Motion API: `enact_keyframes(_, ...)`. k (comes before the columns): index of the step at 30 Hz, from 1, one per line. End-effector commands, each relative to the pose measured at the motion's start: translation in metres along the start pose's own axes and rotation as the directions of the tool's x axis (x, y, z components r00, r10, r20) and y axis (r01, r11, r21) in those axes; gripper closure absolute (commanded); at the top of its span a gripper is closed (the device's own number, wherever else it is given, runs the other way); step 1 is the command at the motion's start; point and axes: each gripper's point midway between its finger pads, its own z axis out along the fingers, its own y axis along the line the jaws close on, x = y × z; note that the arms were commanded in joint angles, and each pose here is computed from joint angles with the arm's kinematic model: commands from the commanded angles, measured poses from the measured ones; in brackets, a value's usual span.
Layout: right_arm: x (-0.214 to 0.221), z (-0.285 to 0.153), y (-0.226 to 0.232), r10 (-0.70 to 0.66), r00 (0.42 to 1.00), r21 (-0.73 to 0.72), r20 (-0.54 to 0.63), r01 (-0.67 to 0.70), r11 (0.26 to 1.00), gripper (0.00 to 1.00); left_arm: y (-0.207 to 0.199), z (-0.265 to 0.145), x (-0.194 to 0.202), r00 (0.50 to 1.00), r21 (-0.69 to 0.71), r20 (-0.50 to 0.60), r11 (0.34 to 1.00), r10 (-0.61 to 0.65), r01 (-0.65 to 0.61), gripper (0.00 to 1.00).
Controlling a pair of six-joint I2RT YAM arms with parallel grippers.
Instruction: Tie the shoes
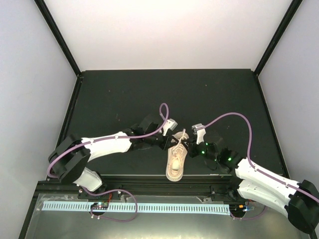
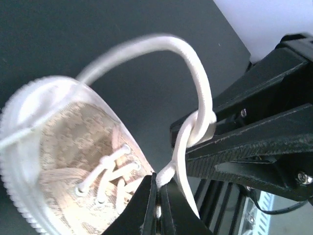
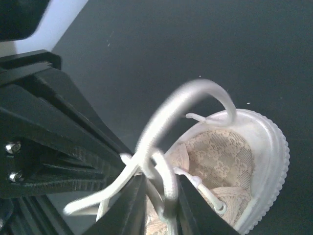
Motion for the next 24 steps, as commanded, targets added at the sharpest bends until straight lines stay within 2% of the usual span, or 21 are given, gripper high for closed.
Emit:
enact_keyframes(1,-0.018,-0.012,0.000,-0.025,0.999,0.042,0.038,0.023,0.999,0.73,0.006,-0.020,-0.027,0.993,-0.139,0.086,0.988,0.083,-0.071,0.99)
enact_keyframes(5,-0.021,-0.027,-0.013,-0.017,0.999,0.133,0.049,0.010,0.991,0.37,0.019,-0.029,-0.023,0.993,-0.232,0.060,0.969,0.098,-0.082,0.98)
enact_keyframes(8,-0.027,-0.043,-0.016,-0.010,0.997,0.160,0.083,-0.003,0.987,0.23,0.028,-0.038,-0.020,0.992,-0.296,0.061,0.952,0.106,-0.083,0.98)
enact_keyframes(14,-0.045,-0.061,-0.016,0.019,0.992,0.202,0.127,-0.044,0.978,0.17,0.041,-0.063,-0.019,0.983,-0.404,0.110,0.910,0.144,-0.089,0.98)
enact_keyframes(19,-0.052,-0.044,-0.026,0.054,0.997,0.269,0.060,-0.068,0.961,0.16,0.041,-0.080,-0.019,0.970,-0.443,0.127,0.887,0.206,-0.130,0.98)
enact_keyframes(24,-0.051,-0.013,-0.034,0.034,0.999,0.239,-0.009,-0.031,0.971,0.25,0.043,-0.079,-0.012,0.973,-0.446,0.085,0.882,0.213,-0.154,0.98)
